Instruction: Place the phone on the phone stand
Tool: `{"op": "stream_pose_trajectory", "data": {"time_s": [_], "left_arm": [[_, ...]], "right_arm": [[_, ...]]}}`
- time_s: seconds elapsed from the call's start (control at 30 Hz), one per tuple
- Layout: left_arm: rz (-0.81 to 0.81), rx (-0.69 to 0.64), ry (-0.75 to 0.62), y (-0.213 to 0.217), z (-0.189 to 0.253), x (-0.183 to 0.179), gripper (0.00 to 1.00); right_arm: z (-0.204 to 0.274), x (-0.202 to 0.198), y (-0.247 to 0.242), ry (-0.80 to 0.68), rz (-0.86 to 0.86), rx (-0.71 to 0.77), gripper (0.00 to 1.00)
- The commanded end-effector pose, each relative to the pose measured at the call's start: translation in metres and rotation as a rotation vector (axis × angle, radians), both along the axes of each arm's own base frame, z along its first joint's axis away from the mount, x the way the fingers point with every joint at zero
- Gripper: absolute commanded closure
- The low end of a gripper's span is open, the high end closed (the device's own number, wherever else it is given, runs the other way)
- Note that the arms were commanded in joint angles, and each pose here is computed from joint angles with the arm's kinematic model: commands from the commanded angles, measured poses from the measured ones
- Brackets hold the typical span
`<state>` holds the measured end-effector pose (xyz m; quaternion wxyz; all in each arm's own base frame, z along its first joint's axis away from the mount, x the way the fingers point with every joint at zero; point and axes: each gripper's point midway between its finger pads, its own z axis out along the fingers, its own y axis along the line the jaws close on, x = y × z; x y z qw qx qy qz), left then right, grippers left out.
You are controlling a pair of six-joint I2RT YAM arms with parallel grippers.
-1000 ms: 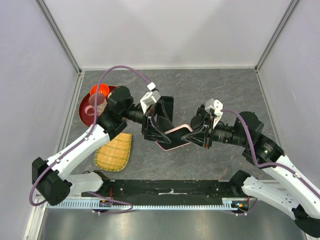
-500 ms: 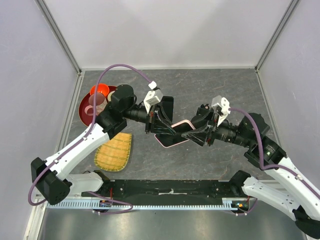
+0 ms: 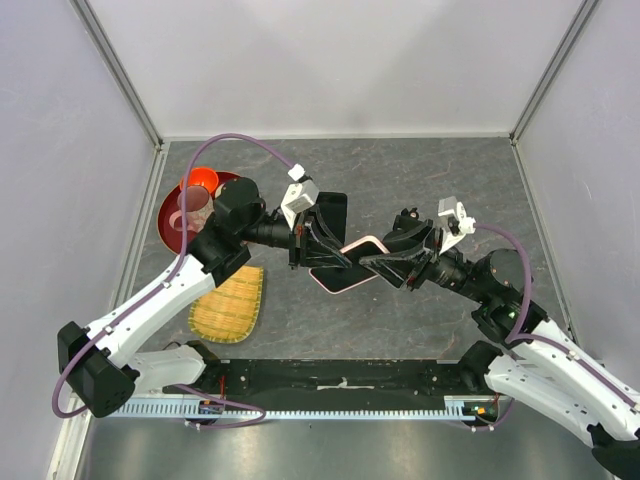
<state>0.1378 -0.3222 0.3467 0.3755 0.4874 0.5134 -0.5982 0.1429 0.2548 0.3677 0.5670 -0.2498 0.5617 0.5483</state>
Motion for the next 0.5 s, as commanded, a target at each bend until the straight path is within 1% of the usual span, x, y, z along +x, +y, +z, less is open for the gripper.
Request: {"op": "stream_pose_trajectory", "data": {"time_s": [0.0, 0.13, 0.27, 0.4, 0.47], "left_arm": [[-0.003, -0.079, -0.066, 0.003, 0.028, -0.005, 0.98], [-0.005, -0.080, -0.060, 0.003, 0.028, -0.006, 0.98], [0.004, -0.084, -0.062, 0.003, 0.029, -0.005, 0.98], [0.013, -0.084, -0.057, 0.003, 0.028, -0.003, 0.98], [0.014, -0.084, -0.057, 0.003, 0.029, -0.003, 0.98]], "right_arm": [[0.032, 0.000, -0.005, -0.064, -0.024, 0.105, 0.60], [0.031, 0.000, 0.000, -0.058, -0.001, 0.094, 0.66], [0.027, 0.001, 0.004, -0.055, 0.015, 0.090, 0.69], [0.023, 0.000, 0.008, -0.049, 0.037, 0.076, 0.69], [0.021, 0.000, 0.008, -0.047, 0.036, 0.072, 0.72]]}}
